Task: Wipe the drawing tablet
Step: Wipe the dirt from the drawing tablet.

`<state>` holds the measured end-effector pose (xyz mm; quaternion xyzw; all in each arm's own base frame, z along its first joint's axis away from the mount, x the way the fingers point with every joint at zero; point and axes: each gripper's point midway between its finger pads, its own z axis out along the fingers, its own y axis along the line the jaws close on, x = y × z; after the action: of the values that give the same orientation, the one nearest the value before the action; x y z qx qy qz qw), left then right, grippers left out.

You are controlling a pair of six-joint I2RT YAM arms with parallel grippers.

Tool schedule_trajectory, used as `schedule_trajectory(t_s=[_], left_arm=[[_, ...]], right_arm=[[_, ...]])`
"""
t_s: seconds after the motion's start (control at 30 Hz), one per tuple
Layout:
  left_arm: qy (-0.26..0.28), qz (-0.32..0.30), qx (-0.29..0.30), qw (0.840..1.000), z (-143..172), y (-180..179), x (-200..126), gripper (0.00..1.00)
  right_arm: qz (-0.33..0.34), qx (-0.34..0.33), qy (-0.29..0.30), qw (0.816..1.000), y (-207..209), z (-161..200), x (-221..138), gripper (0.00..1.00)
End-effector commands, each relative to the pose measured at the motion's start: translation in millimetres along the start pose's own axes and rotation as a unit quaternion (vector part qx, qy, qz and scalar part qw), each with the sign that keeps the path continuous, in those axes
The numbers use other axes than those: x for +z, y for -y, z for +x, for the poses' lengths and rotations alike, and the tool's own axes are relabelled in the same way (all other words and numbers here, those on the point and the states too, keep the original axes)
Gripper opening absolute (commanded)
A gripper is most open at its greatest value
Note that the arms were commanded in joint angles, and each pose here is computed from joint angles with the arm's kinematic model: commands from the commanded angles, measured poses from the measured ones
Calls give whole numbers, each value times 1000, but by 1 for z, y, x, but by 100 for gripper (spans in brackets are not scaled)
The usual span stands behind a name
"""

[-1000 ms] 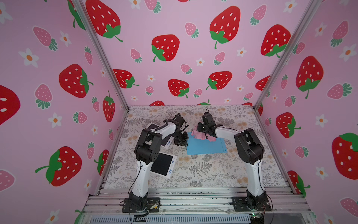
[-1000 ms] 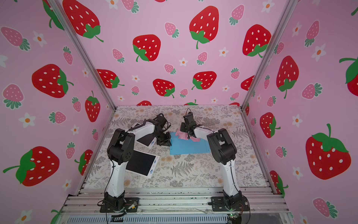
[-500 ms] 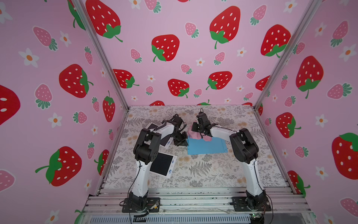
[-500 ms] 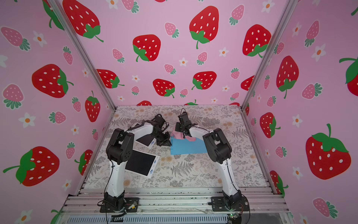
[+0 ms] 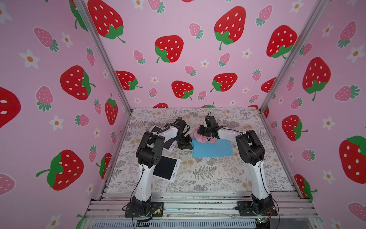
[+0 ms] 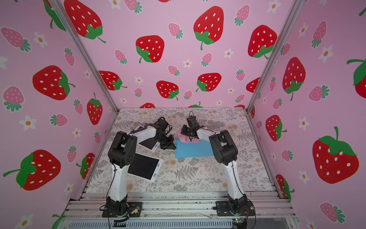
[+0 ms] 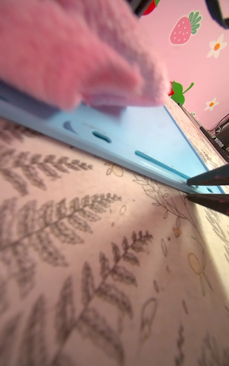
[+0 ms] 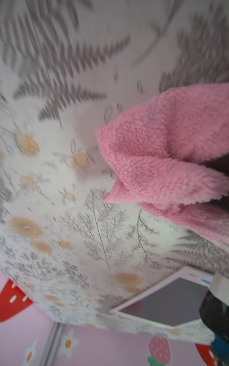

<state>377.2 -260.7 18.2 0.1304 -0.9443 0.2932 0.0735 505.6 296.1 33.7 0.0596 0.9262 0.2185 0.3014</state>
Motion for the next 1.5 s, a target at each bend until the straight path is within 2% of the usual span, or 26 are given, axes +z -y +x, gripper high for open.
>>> schedule_trajectory(t_s=[0.0, 0.07, 0.17, 0.23, 0.4, 0.53, 0.6, 0.73, 0.83, 0.9, 1.0, 1.1, 1.17, 1.27, 1.4, 1.47], left_arm=[[-14, -110, -48, 993, 9, -68, 34, 13], [-13, -109, -47, 993, 8, -67, 34, 13], [-13, -110, -49, 993, 7, -67, 34, 13], [-13, -111, -50, 992, 7, -68, 35, 13], [-12, -111, -52, 992, 7, -68, 36, 13], [-11, -112, -54, 992, 6, -68, 36, 12], [-10, -110, -53, 992, 5, -67, 36, 12], [-9, -111, -53, 992, 4, -66, 36, 12], [-11, -111, -54, 992, 4, -67, 36, 12], [-11, -111, -53, 992, 4, -66, 36, 12], [-9, -111, -54, 992, 4, -66, 35, 12], [-9, -110, -56, 992, 4, -66, 36, 12], [-9, -109, -56, 992, 3, -66, 37, 12], [-7, -107, -56, 993, 2, -65, 37, 12], [-6, -107, -55, 993, 0, -63, 36, 12], [-6, -107, -55, 993, 0, -62, 35, 12]], right_arm=[[-22, -55, -26, 998, -39, 22, -3, 0], [-50, -81, -37, 995, -75, 37, 2, 0], [-65, -75, -49, 994, -94, 48, 7, 0], [-49, -57, -51, 996, -78, 46, 11, 0], [0, 1, -43, 999, -3, 20, 1, 0], [3, -10, -31, 999, 16, 7, -19, 0], [-12, -32, -38, 999, 3, 13, -23, 0], [-54, -94, -56, 993, -55, 47, -20, 0], [-57, -99, -65, 991, -71, 63, -14, 0], [-40, -80, -62, 994, -56, 60, -11, 0], [-3, -48, -63, 997, -13, 51, -14, 0], [30, -27, -54, 998, 29, 43, -27, 0], [33, -35, -52, 998, 37, 45, -39, 0], [3, -70, -60, 996, 11, 62, -50, 0], [-60, -126, -81, 987, -53, 101, -52, 0], [-59, -128, -81, 987, -59, 108, -53, 0]])
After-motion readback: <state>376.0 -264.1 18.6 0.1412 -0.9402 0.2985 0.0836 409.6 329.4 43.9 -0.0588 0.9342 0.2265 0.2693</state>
